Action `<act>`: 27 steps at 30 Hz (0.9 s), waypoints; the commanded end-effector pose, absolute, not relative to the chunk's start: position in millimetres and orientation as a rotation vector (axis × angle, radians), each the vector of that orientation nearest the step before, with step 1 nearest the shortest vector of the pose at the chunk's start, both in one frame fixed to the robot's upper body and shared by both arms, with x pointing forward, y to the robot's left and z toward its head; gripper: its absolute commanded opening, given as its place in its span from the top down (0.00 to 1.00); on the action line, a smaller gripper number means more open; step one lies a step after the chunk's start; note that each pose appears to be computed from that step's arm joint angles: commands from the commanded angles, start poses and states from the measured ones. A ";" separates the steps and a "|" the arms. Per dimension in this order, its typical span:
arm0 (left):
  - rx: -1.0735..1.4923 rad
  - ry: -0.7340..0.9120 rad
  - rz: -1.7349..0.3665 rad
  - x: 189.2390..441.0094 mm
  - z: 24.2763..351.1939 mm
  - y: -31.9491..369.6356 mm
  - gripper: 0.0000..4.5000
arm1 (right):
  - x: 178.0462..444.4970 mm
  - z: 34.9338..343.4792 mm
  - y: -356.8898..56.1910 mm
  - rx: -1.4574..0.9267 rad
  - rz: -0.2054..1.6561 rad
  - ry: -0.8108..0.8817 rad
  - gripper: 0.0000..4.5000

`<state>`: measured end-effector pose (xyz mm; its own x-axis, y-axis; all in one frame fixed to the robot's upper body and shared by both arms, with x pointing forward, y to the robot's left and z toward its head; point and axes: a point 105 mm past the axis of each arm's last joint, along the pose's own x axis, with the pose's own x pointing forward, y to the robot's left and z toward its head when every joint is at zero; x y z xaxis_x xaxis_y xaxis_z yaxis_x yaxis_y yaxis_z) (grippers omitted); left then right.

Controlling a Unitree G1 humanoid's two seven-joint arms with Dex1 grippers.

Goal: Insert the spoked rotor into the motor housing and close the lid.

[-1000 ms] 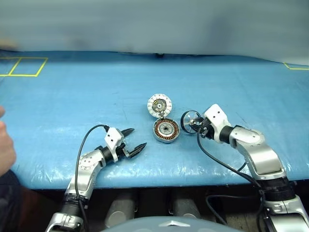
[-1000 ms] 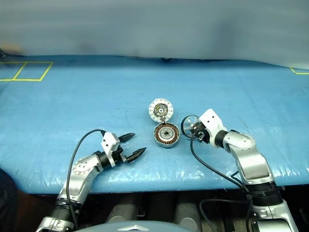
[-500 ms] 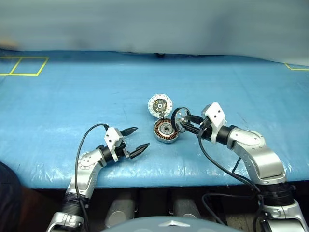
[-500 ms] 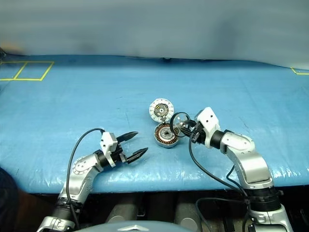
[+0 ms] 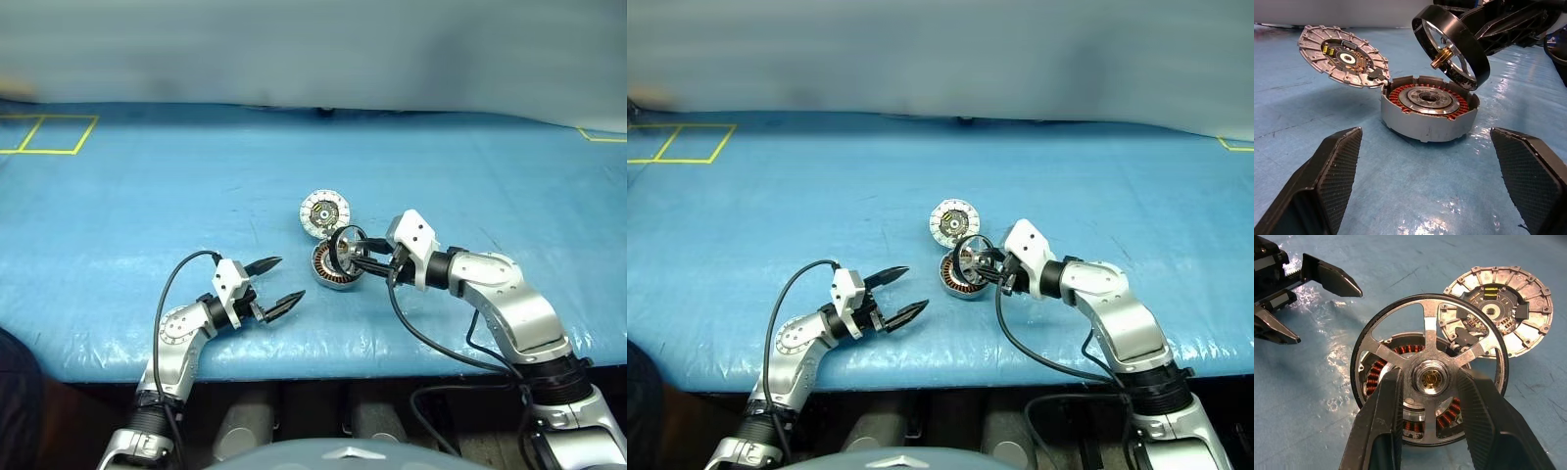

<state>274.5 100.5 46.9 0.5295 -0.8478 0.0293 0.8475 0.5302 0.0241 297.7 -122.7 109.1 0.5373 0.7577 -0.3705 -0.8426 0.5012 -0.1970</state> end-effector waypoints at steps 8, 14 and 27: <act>0.027 -0.113 -1.009 278.0 57.7 99.6 0.00 | 300.9 111.2 -120.2 -0.443 1.006 0.240 0.70; 0.030 -0.116 -1.008 278.4 57.7 99.7 0.00 | 303.6 109.3 -119.8 -0.458 1.005 0.246 0.70; 0.031 -0.115 -0.997 278.5 55.1 100.8 0.00 | 305.9 106.7 -120.8 -0.474 1.011 0.251 0.36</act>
<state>276.8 102.1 48.5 0.5362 -0.8424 0.0531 0.8405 0.5386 0.0591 304.1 -123.4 96.4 0.5086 0.7401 -0.4400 -0.8601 0.4600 -0.2205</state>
